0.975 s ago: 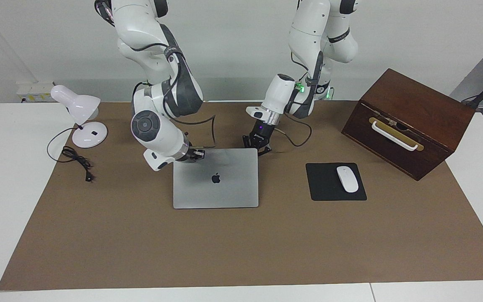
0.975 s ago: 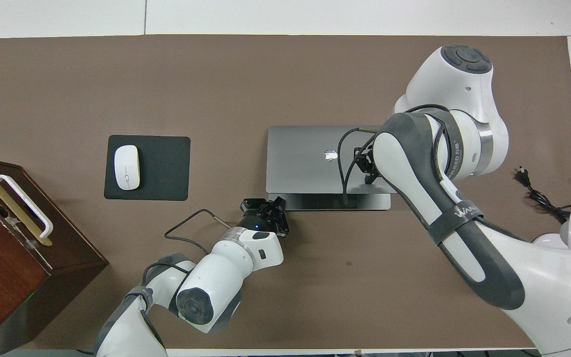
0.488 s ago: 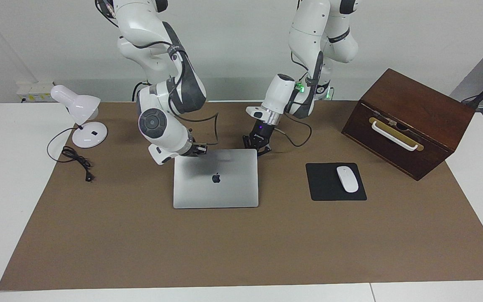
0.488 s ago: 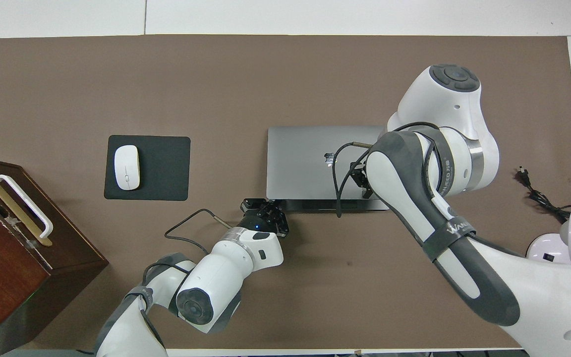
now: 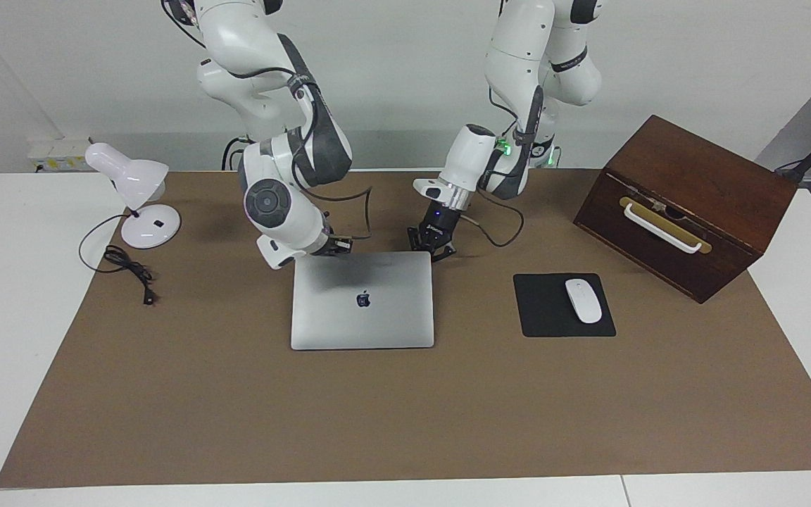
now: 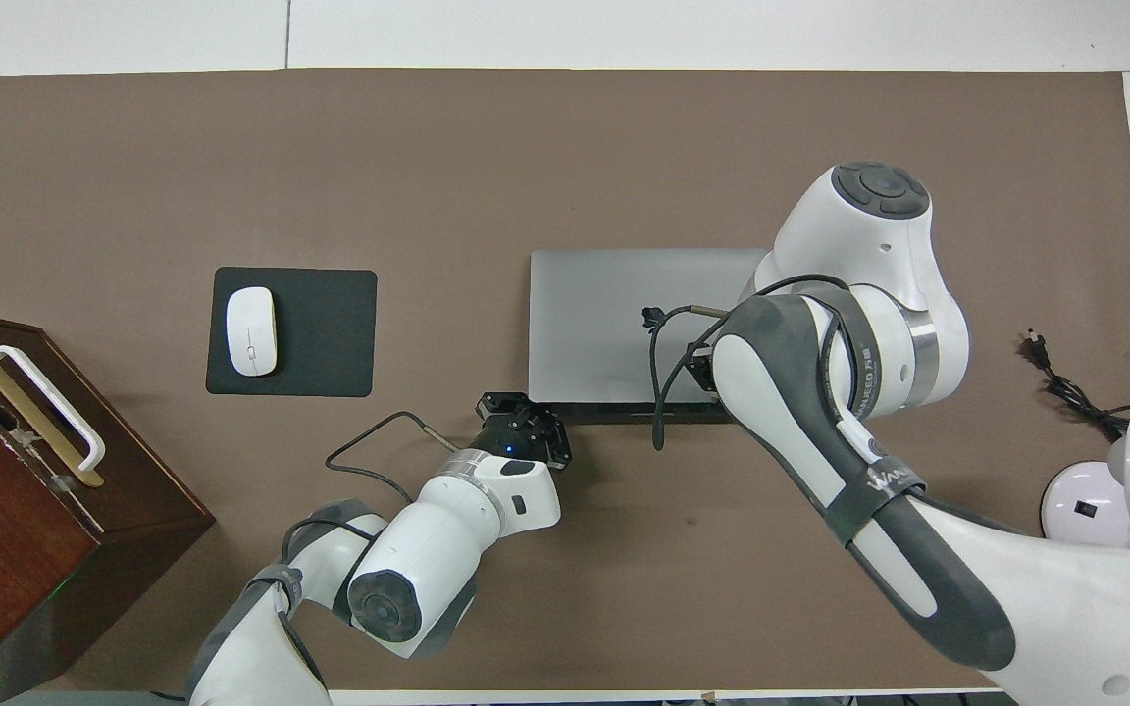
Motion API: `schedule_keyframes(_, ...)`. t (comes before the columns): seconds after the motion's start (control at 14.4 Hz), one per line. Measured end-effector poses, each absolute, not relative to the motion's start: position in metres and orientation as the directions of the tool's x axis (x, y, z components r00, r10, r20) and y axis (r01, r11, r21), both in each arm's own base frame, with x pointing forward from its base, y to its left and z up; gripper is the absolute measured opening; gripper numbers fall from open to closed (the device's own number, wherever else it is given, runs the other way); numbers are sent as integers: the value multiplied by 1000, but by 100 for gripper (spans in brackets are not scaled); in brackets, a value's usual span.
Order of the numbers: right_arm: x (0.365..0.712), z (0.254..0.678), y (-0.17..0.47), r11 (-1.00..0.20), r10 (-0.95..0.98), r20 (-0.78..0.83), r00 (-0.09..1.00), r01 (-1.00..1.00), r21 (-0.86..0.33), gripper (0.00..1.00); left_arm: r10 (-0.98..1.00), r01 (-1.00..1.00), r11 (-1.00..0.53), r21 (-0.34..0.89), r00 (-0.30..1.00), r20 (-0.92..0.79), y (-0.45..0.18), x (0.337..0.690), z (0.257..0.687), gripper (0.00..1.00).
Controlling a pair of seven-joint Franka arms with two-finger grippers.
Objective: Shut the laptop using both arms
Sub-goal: 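Press the lid flat with the right gripper while the left gripper holds the base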
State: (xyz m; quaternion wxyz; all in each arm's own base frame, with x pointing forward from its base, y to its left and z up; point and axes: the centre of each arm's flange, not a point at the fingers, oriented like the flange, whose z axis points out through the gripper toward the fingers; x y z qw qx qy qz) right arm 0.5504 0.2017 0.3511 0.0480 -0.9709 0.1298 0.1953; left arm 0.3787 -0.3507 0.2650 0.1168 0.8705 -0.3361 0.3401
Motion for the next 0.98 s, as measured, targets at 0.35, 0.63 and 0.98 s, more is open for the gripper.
schedule_keyframes(0.35, 544, 344, 198, -960, -241, -386, 890, -277, -41, 1, -508, -667, -744, -29, 538, 673, -350, 378, 265, 1)
schedule_keyframes(0.63, 543, 347, 198, -960, -240, -383, 892, -277, -44, 1, -509, -668, -744, -30, 537, 673, -350, 378, 264, 1)
schedule_keyframes(0.98, 556, 376, 195, -955, -246, -333, 910, -287, -77, 1, -509, -668, -744, -30, 536, 673, -350, 378, 264, 1)
